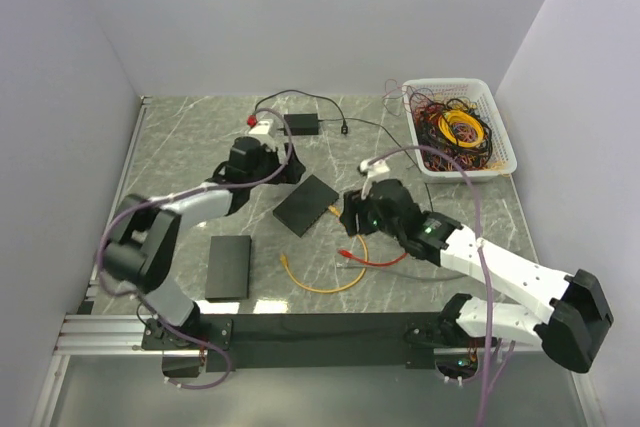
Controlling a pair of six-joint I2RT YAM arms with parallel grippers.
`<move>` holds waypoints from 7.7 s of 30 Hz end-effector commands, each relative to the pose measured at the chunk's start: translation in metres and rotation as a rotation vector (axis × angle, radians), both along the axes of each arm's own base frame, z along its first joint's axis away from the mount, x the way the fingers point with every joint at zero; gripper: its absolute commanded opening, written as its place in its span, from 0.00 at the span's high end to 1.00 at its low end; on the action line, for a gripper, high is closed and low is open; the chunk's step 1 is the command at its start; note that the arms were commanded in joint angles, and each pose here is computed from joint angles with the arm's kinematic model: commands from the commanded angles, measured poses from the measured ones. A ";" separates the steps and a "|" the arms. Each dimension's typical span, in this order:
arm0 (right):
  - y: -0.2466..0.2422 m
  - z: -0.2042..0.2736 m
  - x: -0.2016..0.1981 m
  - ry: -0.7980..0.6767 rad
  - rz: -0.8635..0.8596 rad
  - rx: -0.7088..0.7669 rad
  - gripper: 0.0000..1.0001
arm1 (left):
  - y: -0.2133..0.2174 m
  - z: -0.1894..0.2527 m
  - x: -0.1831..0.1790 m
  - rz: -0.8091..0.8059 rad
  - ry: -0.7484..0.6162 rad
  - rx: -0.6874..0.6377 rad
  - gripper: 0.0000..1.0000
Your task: Insert the plug into the switch port
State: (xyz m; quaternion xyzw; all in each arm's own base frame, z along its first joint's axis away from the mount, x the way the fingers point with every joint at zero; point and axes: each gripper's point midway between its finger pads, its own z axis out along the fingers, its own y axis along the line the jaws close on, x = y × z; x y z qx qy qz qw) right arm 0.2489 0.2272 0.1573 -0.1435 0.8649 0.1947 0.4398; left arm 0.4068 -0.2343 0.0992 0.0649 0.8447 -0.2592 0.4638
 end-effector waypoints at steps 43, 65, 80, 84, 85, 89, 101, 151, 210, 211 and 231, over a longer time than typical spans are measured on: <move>0.019 -0.140 -0.080 0.314 0.049 -0.422 0.39 | 0.105 0.032 -0.133 0.303 -0.044 -0.085 0.01; 0.006 -0.151 -0.098 0.411 0.028 -0.441 0.41 | 0.106 0.031 -0.134 0.308 -0.043 -0.088 0.01; 0.035 -0.145 -0.084 0.381 0.053 -0.409 0.82 | 0.106 0.029 -0.133 0.311 -0.041 -0.086 0.01; 0.051 -0.143 -0.073 0.350 0.062 -0.403 0.82 | 0.105 0.030 -0.133 0.310 -0.040 -0.087 0.01; 0.052 -0.143 -0.071 0.346 0.061 -0.406 0.82 | 0.105 0.029 -0.133 0.310 -0.037 -0.086 0.01; 0.052 -0.153 -0.075 0.369 0.070 -0.410 0.73 | 0.106 0.030 -0.132 0.314 -0.040 -0.088 0.01; 0.036 -0.156 -0.081 0.375 0.056 -0.425 0.54 | 0.107 0.020 -0.126 0.341 0.000 -0.057 0.02; 0.065 -0.099 -0.028 0.249 0.079 -0.288 1.00 | 0.045 0.069 -0.054 0.060 -0.254 -0.326 0.01; 0.110 -0.114 0.004 0.314 0.144 -0.194 1.00 | -0.005 -0.057 -0.075 -0.160 0.026 -0.322 0.09; 0.110 -0.114 0.005 0.311 0.140 -0.190 1.00 | -0.005 -0.057 -0.076 -0.164 0.024 -0.321 0.09; 0.112 -0.122 0.028 0.210 0.095 -0.203 1.00 | -0.016 -0.080 -0.089 -0.248 0.097 -0.337 0.26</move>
